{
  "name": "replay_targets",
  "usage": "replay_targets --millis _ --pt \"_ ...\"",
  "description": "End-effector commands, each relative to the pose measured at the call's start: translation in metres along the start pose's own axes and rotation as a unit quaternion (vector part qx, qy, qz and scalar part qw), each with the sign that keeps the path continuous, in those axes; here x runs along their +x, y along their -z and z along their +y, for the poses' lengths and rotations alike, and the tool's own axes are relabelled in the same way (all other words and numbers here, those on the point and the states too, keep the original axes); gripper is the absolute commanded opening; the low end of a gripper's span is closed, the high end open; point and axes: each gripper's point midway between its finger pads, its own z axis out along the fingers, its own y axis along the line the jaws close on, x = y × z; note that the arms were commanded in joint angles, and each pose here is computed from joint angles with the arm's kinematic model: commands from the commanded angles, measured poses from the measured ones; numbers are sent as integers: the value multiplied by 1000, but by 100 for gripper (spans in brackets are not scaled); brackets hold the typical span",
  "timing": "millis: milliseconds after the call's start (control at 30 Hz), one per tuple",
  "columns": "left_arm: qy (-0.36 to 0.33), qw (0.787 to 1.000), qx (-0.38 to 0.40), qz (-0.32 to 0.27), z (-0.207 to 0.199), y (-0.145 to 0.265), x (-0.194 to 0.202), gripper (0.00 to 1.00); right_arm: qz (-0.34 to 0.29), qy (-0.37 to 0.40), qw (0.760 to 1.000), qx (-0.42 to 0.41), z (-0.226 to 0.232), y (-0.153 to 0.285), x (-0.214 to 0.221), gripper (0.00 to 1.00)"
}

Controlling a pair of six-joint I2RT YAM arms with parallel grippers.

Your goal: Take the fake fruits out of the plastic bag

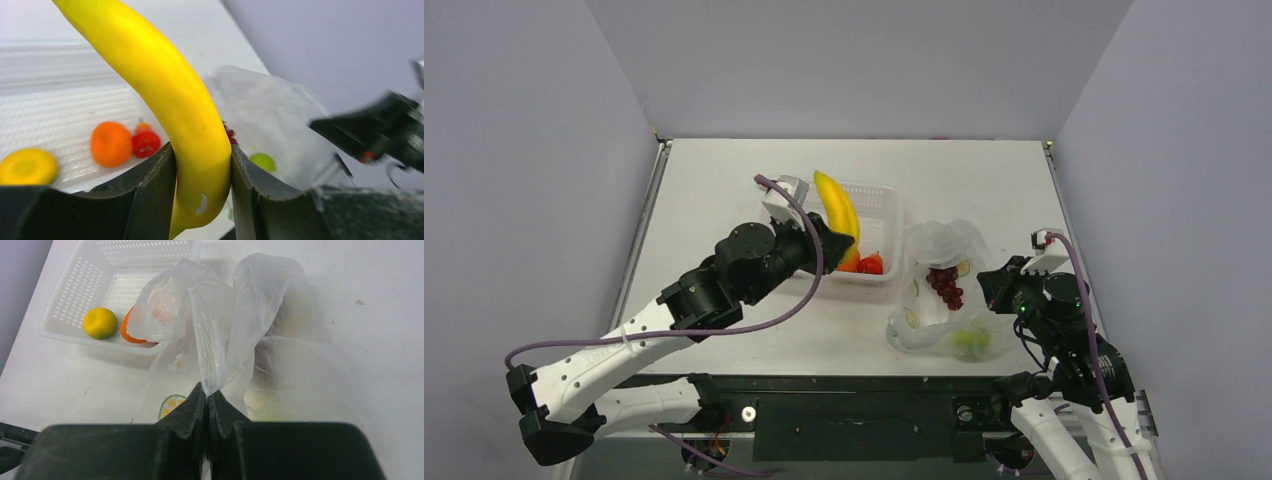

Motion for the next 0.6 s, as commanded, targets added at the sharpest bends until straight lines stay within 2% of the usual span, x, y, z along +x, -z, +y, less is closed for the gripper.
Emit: replay_targets --millis 0,133,267,367,400,467,500,533,567 --pt "62 982 -172 -50 83 2 -3 0 -17 7 1000 -9 4 -3 -9 0" --pt "107 959 -252 -80 121 -8 -3 0 -16 5 1000 -10 5 -3 -9 0" --pt "161 943 -265 -121 129 -36 -3 0 -17 6 1000 -11 5 -2 -9 0" --pt "221 920 -292 -137 138 -62 5 0 -18 6 1000 -10 5 -1 -9 0" --pt "234 909 -312 -149 141 -62 1 0 -18 6 1000 -10 5 -1 -9 0" --pt "303 860 -381 -152 162 -79 25 0 -21 6 1000 -9 4 0 -10 0" --pt "312 845 -404 -157 169 -80 28 0 -23 5 1000 -10 4 1 -11 0" --pt "331 820 -440 -157 177 -85 36 0 -24 6 1000 -10 4 2 -11 0" --pt "331 808 -457 -168 182 -86 36 0 -25 6 1000 -10 4 2 -11 0"
